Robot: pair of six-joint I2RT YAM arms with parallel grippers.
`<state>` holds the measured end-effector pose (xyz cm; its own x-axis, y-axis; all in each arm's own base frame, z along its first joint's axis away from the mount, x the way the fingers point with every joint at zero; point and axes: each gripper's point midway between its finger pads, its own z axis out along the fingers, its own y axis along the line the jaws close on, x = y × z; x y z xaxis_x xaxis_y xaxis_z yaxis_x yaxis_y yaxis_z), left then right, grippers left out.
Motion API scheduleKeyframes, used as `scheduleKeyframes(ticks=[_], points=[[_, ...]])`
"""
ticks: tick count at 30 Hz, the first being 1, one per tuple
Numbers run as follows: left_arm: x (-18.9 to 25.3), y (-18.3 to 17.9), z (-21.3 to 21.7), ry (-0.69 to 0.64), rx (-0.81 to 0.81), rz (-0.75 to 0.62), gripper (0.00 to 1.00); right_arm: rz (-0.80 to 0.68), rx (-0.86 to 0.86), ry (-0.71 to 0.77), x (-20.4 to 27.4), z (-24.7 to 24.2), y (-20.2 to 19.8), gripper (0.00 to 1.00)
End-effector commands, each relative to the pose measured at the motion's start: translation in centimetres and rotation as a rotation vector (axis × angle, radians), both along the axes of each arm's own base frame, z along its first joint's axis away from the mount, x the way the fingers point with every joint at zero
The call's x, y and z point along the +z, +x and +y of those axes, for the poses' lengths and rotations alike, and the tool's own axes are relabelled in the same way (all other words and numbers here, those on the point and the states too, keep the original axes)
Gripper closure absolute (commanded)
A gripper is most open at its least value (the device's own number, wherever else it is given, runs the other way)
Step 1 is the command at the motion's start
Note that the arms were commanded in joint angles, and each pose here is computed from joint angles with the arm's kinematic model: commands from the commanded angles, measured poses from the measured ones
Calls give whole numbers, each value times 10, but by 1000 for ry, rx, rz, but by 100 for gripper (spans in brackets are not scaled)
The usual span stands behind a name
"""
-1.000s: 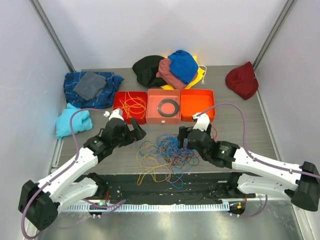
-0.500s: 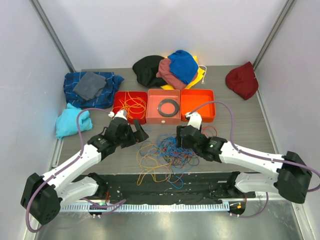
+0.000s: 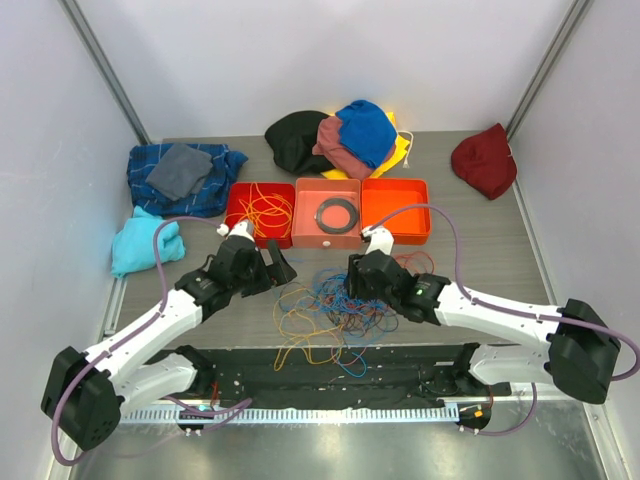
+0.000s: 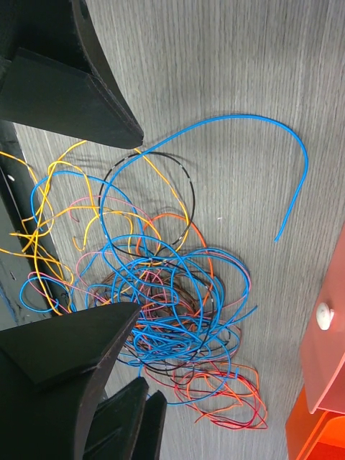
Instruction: Untangle the cables
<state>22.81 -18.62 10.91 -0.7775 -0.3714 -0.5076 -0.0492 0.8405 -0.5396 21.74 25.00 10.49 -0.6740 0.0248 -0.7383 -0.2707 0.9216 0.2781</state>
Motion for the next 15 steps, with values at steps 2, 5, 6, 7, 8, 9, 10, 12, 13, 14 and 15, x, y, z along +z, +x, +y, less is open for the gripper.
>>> scheduleKeyframes(ticks=[2,5,6,7,8,9,10,12,13,14,15], points=[[7,6,-8,-31,-17,-32,8,7,37,28,-2,11,-2,53],[4,5,-7,-25,-19,-24,8,16,43,19,-7,12,-2,56],[4,5,-7,-24,-18,-23,8,17,43,14,-9,12,-2,57],[4,5,-7,-24,-19,-25,8,19,41,8,-11,12,-1,58],[4,5,-7,-23,-19,-24,8,19,44,2,-12,12,-1,58],[5,5,-6,-23,-18,-28,8,18,41,-5,-13,12,0,58],[4,5,-6,-22,-18,-26,8,19,37,-12,-15,10,1,58],[3,5,-6,-18,-19,-23,8,28,38,-27,-20,10,0,59],[2,5,-7,-18,-21,-21,8,30,37,-29,-21,10,1,59],[1,5,-6,-17,-19,-19,8,34,39,-32,-22,11,0,59],[0,4,-7,-17,-23,-17,8,36,38,-33,-23,11,0,60]])
